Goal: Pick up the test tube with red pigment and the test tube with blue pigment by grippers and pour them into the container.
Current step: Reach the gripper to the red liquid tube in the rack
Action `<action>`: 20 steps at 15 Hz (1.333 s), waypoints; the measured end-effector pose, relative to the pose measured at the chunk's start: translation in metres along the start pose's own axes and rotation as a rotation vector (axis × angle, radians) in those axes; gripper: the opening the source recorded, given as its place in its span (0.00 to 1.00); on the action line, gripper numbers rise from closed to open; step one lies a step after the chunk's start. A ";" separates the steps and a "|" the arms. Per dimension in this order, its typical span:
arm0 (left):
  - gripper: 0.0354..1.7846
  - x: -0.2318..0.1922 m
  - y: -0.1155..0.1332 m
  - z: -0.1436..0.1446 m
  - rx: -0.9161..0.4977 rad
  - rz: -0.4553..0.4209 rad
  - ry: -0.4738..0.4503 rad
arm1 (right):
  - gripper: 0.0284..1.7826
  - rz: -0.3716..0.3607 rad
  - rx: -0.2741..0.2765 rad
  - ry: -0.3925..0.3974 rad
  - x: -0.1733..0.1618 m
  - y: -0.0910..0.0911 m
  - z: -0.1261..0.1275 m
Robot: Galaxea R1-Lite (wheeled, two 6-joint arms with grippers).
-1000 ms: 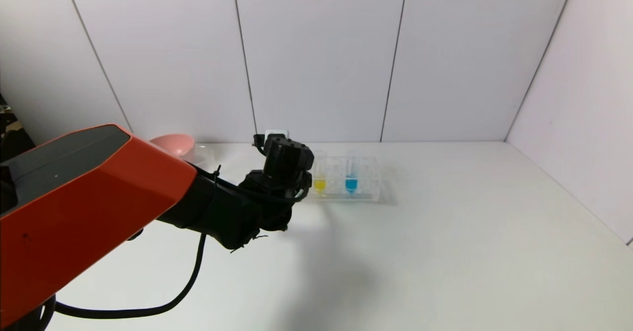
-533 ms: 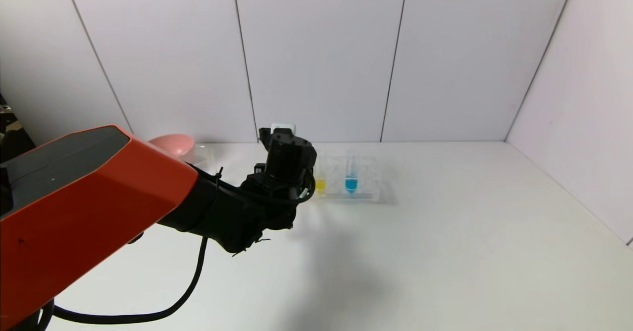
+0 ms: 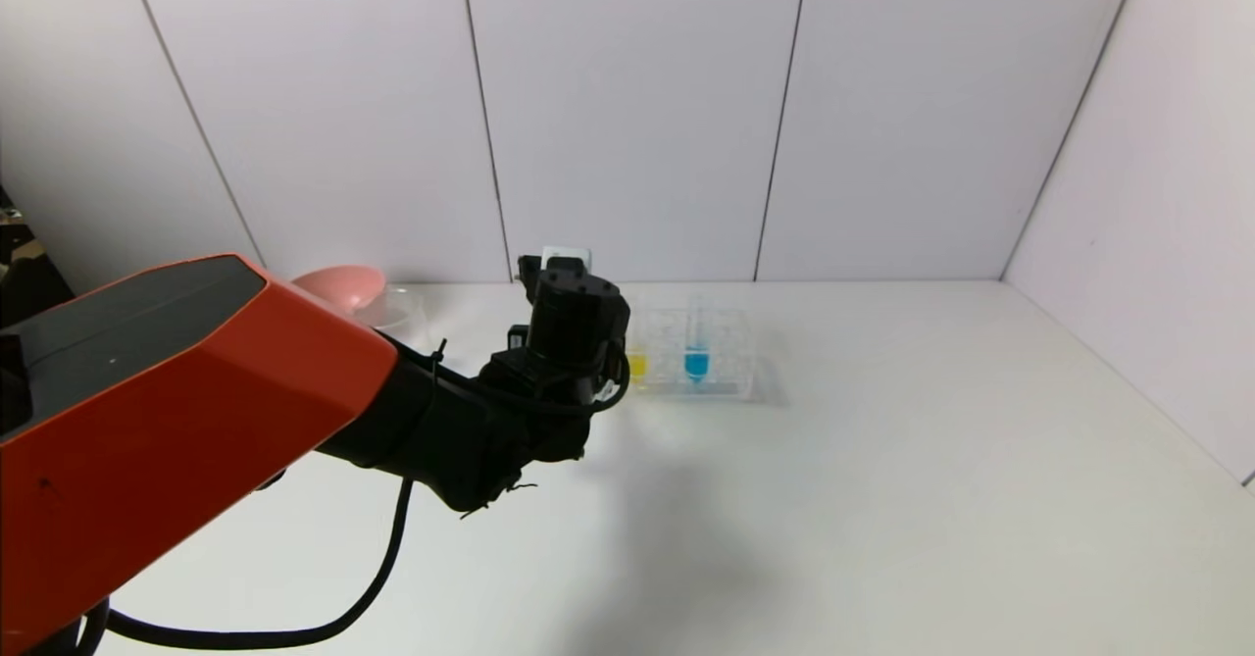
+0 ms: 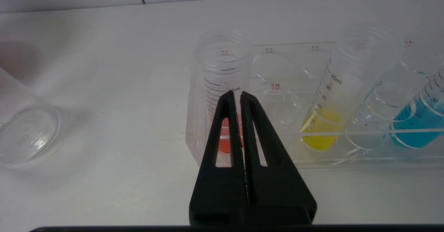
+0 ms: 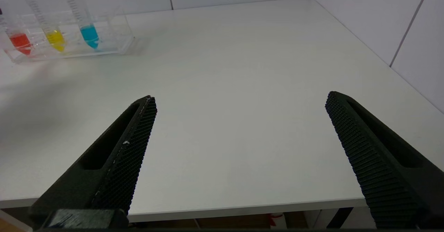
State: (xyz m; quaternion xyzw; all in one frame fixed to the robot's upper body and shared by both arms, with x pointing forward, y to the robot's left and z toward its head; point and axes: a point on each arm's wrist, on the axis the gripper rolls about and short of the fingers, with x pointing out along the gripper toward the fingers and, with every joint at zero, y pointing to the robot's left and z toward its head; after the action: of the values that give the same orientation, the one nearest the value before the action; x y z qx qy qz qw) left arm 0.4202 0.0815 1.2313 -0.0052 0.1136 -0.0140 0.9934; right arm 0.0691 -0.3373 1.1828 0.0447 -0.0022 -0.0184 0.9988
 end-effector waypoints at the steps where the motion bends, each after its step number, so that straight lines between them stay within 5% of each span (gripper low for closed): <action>1: 0.04 0.000 0.000 0.000 -0.001 -0.001 -0.001 | 1.00 0.000 0.000 0.000 0.000 0.000 0.000; 15: 0.05 -0.022 0.002 0.018 0.010 0.005 -0.034 | 1.00 0.000 0.000 0.000 0.000 0.000 0.000; 20: 0.32 -0.023 0.001 0.015 0.015 -0.002 -0.033 | 1.00 0.000 0.000 0.000 0.000 0.000 0.000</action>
State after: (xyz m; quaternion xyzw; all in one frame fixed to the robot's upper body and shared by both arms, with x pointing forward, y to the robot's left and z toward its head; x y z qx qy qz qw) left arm 0.4010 0.0838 1.2515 0.0021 0.0973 -0.0156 0.9951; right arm 0.0691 -0.3373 1.1828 0.0447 -0.0022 -0.0184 0.9988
